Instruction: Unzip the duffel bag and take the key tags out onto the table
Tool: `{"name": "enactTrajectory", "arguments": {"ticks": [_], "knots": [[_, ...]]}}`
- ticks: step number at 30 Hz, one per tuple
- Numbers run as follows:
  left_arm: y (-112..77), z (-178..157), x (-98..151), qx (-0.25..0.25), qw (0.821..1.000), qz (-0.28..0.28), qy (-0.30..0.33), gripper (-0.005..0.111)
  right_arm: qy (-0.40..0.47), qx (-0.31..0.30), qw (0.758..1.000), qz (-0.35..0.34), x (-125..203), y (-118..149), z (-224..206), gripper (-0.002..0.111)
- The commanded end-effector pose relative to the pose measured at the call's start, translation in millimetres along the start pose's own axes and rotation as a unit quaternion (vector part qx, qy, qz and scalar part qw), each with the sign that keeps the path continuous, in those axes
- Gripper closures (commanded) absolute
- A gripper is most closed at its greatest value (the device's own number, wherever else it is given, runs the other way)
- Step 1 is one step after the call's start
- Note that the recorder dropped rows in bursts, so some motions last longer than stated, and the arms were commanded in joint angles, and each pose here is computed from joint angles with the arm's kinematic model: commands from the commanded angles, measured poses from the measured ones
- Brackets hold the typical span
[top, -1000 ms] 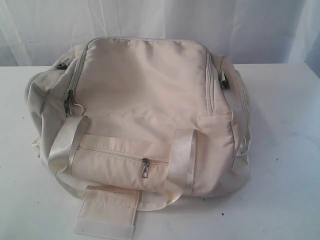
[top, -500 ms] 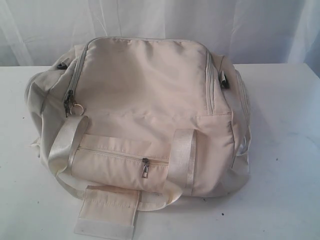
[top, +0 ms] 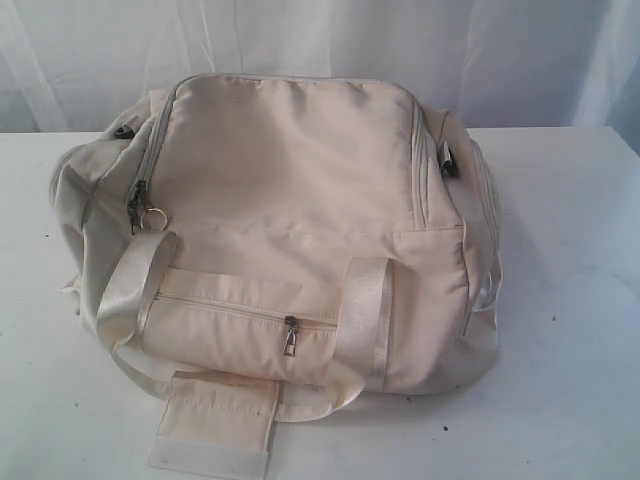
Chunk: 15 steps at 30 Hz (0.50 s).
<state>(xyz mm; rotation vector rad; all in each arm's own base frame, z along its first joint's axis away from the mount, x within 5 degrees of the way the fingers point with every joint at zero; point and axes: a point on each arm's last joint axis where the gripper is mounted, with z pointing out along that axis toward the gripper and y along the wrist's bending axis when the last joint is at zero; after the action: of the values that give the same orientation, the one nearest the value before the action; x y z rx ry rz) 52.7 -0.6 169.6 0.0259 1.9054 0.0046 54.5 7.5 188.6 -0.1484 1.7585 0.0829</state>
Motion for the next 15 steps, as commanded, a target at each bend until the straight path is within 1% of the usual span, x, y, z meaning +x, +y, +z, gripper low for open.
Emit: {"name": "enactTrajectory", "arguments": {"ticks": [1, 2, 3, 4, 5, 6, 7, 8, 10, 13, 14, 15], "knots": [[-0.5, 0, 1, 0.003, 1.000, -0.004, -0.002, 0.107, -0.083, 0.000, 0.997, -0.002, -14, 0, -1, 0.108], [-0.5, 0, 1, 0.003, 1.000, -0.004, -0.002, 0.107, -0.126, 0.000, 0.992, -0.001, -22, 0, -3, 0.108], [-0.4, 0, 1, 0.003, 1.000, -0.003, -0.002, 0.107, -0.137, 0.000, 0.991, -0.001, -24, 0, -4, 0.108], [-0.4, 0, -2, 0.003, 1.000, -0.003, -0.017, 0.107, -0.170, 0.000, 0.985, -0.001, -30, 0, -5, 0.108], [-0.3, 0, -6, 0.002, 0.999, -0.003, -0.039, 0.107, -0.180, -0.001, 0.984, -0.001, -31, 0, -6, 0.108], [0.0, -1, -16, 0.001, 0.996, -0.003, -0.093, 0.107, -0.216, -0.001, 0.976, -0.001, -38, 0, -9, 0.108], [0.3, -4, -27, -0.001, 0.988, -0.003, -0.153, 0.107, -0.260, -0.001, 0.966, -0.001, -45, 0, -12, 0.108], [0.5, -7, -34, -0.002, 0.980, -0.003, -0.198, 0.107, -0.304, -0.001, 0.953, -0.001, -52, 0, -17, 0.108], [0.9, -14, -48, -0.003, 0.960, -0.004, -0.281, 0.107, -0.374, -0.001, 0.927, -0.001, -62, 0, -26, 0.108], [1.4, -29, -66, -0.006, 0.915, -0.004, -0.404, 0.107, -0.436, -0.001, 0.900, -0.001, -71, 0, -35, 0.108], [1.5, -33, -69, -0.007, 0.905, -0.004, -0.426, 0.107, -0.447, -0.001, 0.894, -0.001, -72, 0, -36, 0.108], [1.9, -38, -73, -0.008, 0.889, -0.007, -0.458, 0.107, -0.461, -0.002, 0.888, 0.001, -74, 0, -39, 0.108]]}}
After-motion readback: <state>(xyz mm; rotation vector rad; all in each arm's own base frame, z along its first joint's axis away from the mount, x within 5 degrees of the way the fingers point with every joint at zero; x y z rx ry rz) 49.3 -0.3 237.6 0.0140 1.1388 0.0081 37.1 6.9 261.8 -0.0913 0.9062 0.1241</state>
